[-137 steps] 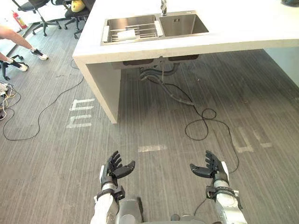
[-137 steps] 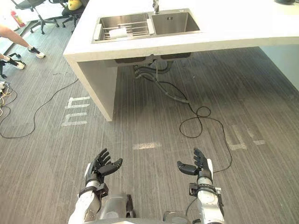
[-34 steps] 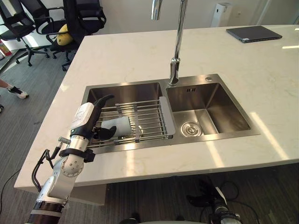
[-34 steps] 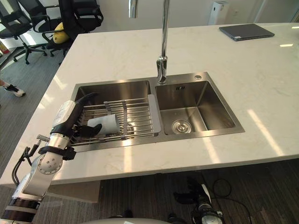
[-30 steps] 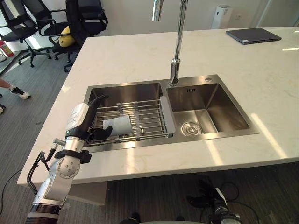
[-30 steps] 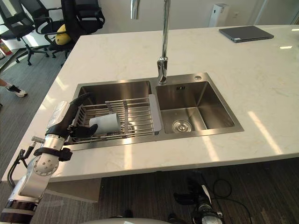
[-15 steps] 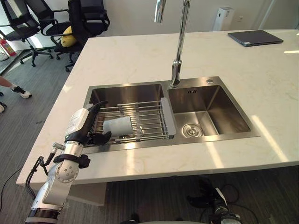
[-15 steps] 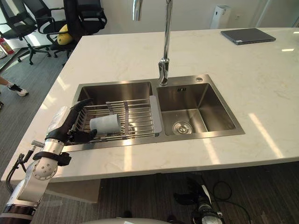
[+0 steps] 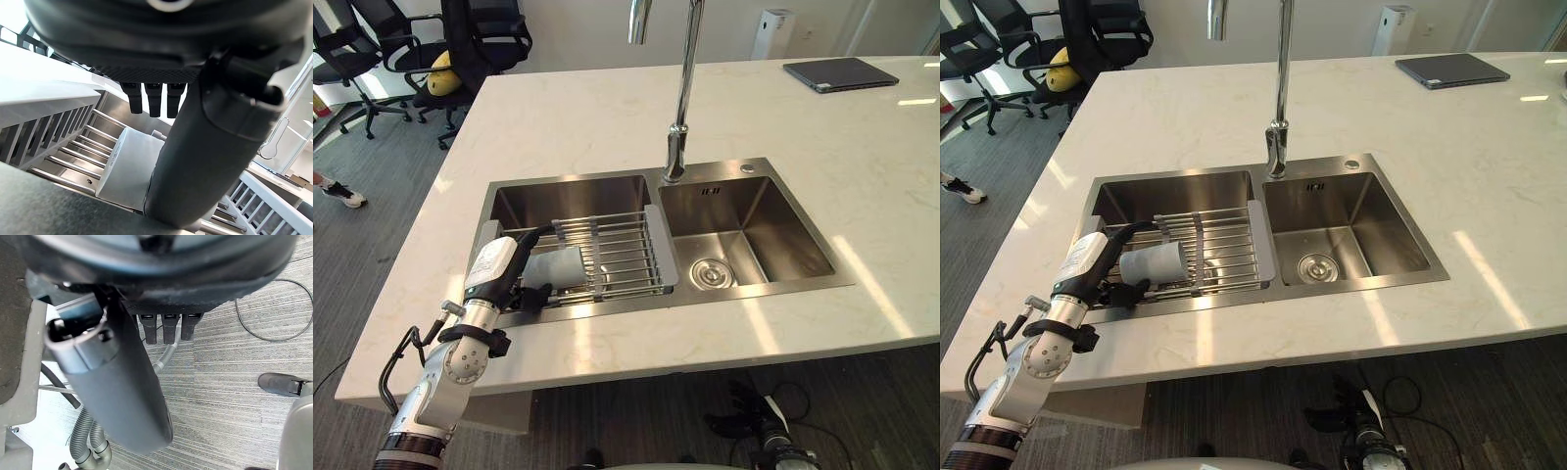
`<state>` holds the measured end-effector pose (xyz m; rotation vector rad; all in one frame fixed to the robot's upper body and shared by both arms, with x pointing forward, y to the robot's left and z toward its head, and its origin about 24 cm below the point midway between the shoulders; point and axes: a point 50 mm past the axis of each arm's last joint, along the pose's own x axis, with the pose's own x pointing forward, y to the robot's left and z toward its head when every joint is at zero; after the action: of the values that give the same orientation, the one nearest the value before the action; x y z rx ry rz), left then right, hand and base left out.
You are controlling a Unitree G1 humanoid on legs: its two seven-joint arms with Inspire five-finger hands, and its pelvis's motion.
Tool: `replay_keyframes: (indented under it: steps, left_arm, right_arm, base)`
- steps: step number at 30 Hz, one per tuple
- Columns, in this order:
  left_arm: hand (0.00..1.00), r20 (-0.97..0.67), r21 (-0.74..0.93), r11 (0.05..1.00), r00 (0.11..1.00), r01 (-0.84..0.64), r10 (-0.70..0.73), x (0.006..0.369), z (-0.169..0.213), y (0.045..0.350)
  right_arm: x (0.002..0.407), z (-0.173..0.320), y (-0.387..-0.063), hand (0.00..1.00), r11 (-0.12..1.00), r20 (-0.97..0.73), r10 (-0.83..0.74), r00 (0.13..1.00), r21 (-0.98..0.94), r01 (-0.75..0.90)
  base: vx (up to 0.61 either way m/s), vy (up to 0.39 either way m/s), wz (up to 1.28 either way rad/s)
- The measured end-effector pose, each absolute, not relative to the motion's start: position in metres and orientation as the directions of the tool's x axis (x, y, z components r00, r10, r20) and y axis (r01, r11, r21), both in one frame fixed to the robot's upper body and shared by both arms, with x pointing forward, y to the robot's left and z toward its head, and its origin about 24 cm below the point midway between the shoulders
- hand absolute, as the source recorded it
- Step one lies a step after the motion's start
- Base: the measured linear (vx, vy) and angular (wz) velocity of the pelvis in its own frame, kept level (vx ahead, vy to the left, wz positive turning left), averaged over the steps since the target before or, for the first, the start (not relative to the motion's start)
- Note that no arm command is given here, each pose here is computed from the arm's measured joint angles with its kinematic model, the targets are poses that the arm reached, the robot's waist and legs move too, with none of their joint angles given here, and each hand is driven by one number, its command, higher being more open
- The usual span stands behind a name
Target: Walk over to the sink, pick up the cup, carry it to the dishwasher, place the cup inside the dishwasher, then close the dishwasher door
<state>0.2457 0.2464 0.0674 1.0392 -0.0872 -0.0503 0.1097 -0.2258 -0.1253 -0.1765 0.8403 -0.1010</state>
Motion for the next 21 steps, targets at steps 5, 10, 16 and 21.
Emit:
replay_keyframes:
  steps: [5,10,16,21]
  left_arm:
    - [0.90,0.030,0.887,0.462,0.994,0.022,-0.106,0.249,0.067,0.243]
    - [0.90,0.017,0.905,0.423,0.992,0.038,-0.126,0.258,0.069,0.242]
    - [0.90,-0.008,0.921,0.386,0.991,0.059,-0.133,0.266,0.069,0.244]
    - [0.30,-0.067,0.943,0.314,0.987,0.112,-0.148,0.272,0.064,0.244]
  right_arm:
    - [0.107,-0.127,-0.226,0.90,0.981,-0.738,-0.159,0.655,-0.193,0.020]
    - [0.106,-0.128,-0.223,0.90,0.982,-0.745,-0.156,0.648,-0.186,0.022]
    - [0.107,-0.128,-0.222,0.90,0.983,-0.745,-0.153,0.650,-0.183,0.022]
    - [0.106,-0.129,-0.222,0.90,0.983,-0.745,-0.153,0.649,-0.182,0.023]
  base:
    - [-0.02,-0.011,-0.01]
    - [-0.01,-0.009,-0.02]
    - [0.00,-0.016,-0.06]
    - [0.00,-0.006,-0.02]
